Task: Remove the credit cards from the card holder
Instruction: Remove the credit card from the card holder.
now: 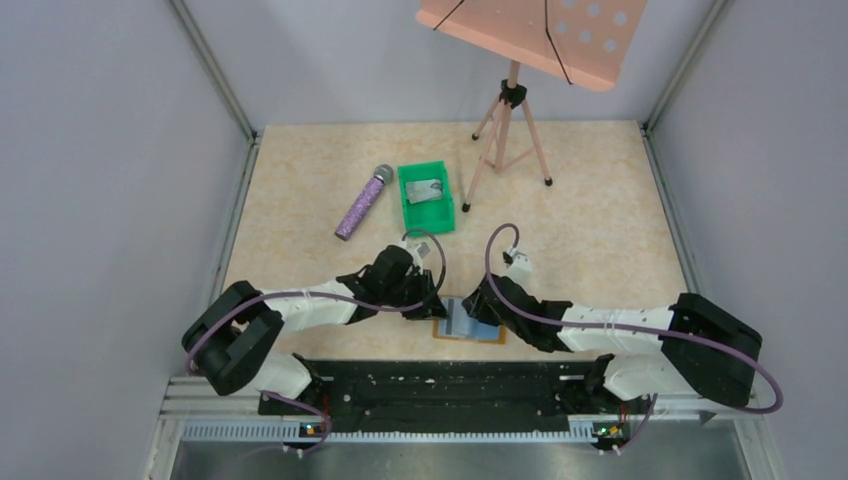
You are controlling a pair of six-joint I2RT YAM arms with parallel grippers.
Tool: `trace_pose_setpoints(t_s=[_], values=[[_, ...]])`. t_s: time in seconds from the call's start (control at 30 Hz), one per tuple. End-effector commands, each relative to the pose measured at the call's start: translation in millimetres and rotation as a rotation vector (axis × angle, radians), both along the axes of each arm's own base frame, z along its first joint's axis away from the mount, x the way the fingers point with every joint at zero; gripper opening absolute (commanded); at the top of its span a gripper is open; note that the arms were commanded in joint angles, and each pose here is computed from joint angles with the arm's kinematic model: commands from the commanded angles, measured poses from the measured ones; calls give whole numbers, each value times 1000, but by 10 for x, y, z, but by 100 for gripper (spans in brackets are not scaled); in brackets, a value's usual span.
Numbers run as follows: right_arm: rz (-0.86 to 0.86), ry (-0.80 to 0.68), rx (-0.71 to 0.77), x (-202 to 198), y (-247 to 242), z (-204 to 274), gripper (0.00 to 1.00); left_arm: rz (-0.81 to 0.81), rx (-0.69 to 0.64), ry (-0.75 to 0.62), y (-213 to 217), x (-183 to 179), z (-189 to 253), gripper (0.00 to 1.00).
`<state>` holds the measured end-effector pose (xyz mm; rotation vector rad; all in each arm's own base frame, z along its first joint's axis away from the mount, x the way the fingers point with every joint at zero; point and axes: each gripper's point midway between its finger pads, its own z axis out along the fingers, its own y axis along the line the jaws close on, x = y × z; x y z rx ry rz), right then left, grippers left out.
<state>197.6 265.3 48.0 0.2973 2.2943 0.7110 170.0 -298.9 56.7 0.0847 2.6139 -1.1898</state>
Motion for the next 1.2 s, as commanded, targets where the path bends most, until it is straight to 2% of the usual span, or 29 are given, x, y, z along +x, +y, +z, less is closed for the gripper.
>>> trace_pose_setpoints(t_s=[0.0,0.23,0.37,0.57,0.77,0.97,1.17], values=[[9,-41,80,40,77,192,31,23,64,-42,-22,104,-25,25],[62,-58,56,4,26,138,32,103,208,-57,206,192,-201,22],[74,-56,-3,-10,-60,90,36,115,238,-55,259,197,-267,21],[63,-30,-127,-42,-260,76,42,110,214,-42,237,157,-261,20],[36,-1,-221,-59,-432,41,42,98,161,-2,187,44,-233,20],[1,-9,-283,-2,-567,166,42,85,87,13,68,-32,-153,20],[4,-19,-280,32,-574,306,42,80,38,22,-16,-94,-108,20]])
